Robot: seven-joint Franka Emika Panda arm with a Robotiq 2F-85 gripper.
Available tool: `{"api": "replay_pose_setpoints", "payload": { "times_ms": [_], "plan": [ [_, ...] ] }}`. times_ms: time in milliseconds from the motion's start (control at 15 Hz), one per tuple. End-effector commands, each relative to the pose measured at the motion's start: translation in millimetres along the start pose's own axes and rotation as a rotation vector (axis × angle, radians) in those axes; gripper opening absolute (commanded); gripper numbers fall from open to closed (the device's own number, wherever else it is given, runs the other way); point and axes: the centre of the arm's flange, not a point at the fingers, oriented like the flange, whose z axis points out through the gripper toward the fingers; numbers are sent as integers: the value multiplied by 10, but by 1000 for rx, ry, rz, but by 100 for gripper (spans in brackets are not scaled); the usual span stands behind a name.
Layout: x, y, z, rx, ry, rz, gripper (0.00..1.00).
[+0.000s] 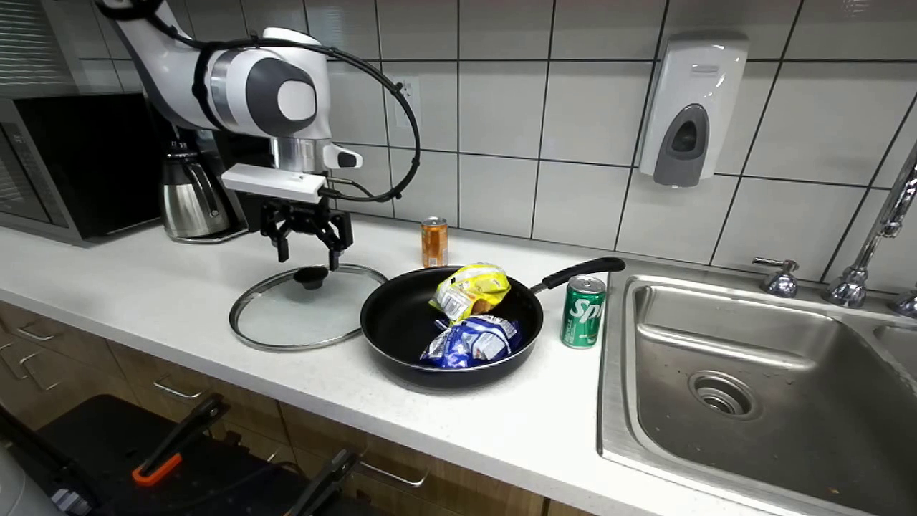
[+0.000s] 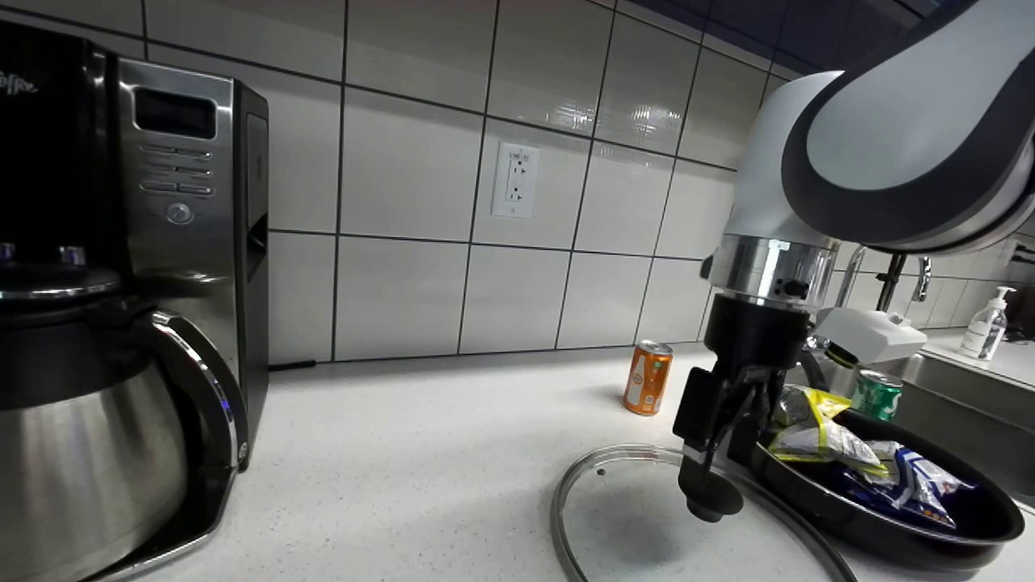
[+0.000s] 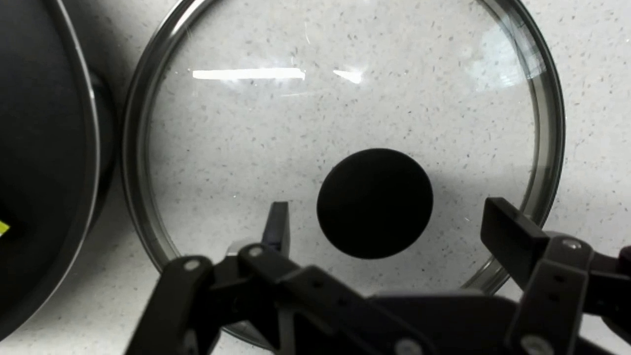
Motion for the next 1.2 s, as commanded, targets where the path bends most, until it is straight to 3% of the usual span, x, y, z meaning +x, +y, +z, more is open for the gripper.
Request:
{"api": "replay_pose_setpoints", "payload": {
  "times_ms": [0,867,933,1000,1133],
  "plan": [
    [74,19,58,-12,3,30,100],
    [82,38,248,-19,35,47,100],
    [75,23,222,-24,41,43,75],
    [70,16,202,-27,45,42,74],
    [68,10,182,-30,50,39,58]
  ]
}}
